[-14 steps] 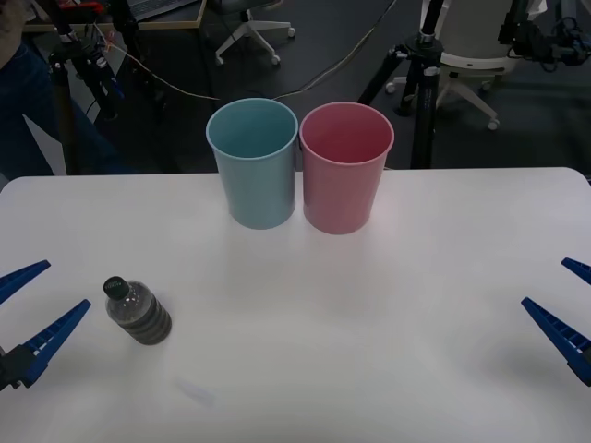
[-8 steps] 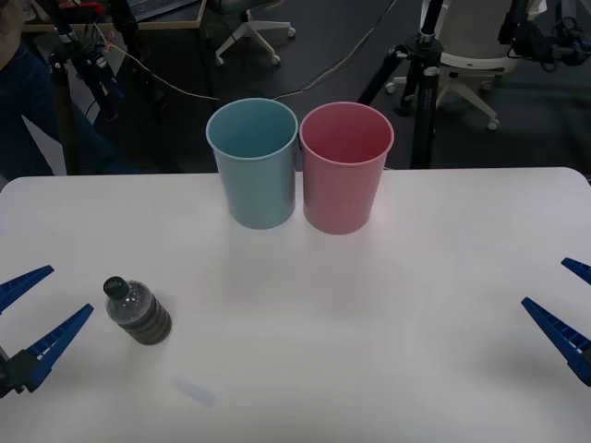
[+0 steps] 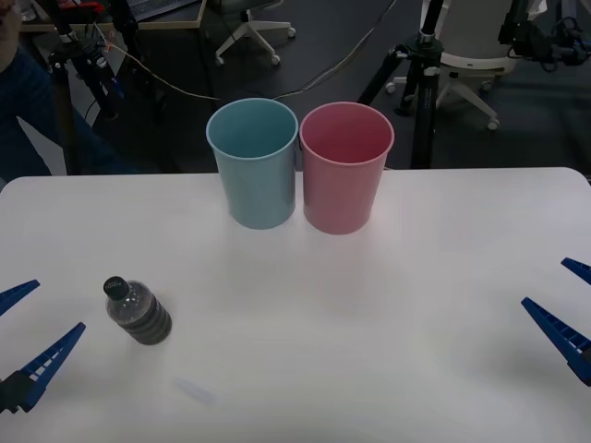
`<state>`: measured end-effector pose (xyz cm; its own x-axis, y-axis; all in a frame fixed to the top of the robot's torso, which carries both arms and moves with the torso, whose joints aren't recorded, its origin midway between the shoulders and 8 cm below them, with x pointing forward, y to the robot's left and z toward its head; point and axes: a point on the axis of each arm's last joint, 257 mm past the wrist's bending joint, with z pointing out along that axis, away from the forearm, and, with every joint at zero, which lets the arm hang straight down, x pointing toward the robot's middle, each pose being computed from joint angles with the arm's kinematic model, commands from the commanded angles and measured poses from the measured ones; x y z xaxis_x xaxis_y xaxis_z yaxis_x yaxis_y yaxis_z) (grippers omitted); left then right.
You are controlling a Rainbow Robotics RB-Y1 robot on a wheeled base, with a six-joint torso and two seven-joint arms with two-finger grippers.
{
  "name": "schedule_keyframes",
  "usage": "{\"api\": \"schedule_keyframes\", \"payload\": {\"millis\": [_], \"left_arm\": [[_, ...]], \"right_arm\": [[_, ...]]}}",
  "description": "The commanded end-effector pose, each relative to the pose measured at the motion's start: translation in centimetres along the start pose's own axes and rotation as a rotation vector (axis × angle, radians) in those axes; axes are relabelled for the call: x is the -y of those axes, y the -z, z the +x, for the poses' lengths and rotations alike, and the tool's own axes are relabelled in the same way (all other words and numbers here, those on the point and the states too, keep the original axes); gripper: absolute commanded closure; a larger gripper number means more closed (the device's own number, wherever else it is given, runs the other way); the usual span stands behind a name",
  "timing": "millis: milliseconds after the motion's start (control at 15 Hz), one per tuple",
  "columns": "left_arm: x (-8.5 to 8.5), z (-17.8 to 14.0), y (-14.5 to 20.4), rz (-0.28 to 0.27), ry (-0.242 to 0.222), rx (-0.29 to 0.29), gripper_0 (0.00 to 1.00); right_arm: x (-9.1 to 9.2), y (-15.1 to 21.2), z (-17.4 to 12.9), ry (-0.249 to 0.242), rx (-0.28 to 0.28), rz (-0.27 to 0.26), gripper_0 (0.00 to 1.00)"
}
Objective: Grasp the object on the table and drop it into the matching bin: aluminum can to the light blue bin, PET bottle to the pink bin.
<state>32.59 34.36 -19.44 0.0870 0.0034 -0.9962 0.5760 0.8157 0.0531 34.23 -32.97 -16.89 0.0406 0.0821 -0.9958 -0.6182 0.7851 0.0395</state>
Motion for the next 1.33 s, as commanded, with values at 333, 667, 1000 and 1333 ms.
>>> {"api": "schedule_keyframes", "payload": {"millis": [333, 667, 1000, 1333], "left_arm": [[2.3, 5.3, -0.1, 0.048, 0.058, -0.045, 0.00], [1.2, 7.5, -0.5, 0.065, 0.035, -0.046, 0.00], [1.8, 8.6, -2.3, 0.068, 0.039, -0.047, 0.00], [1.6, 9.7, -4.0, 0.077, 0.042, -0.047, 0.00]], "right_arm": [[0.0, 0.0, 0.0, 0.000, 0.000, 0.000, 0.00], [0.0, 0.0, 0.0, 0.000, 0.000, 0.000, 0.00], [0.0, 0.0, 0.0, 0.000, 0.000, 0.000, 0.00], [0.0, 0.0, 0.0, 0.000, 0.000, 0.000, 0.00]]}}
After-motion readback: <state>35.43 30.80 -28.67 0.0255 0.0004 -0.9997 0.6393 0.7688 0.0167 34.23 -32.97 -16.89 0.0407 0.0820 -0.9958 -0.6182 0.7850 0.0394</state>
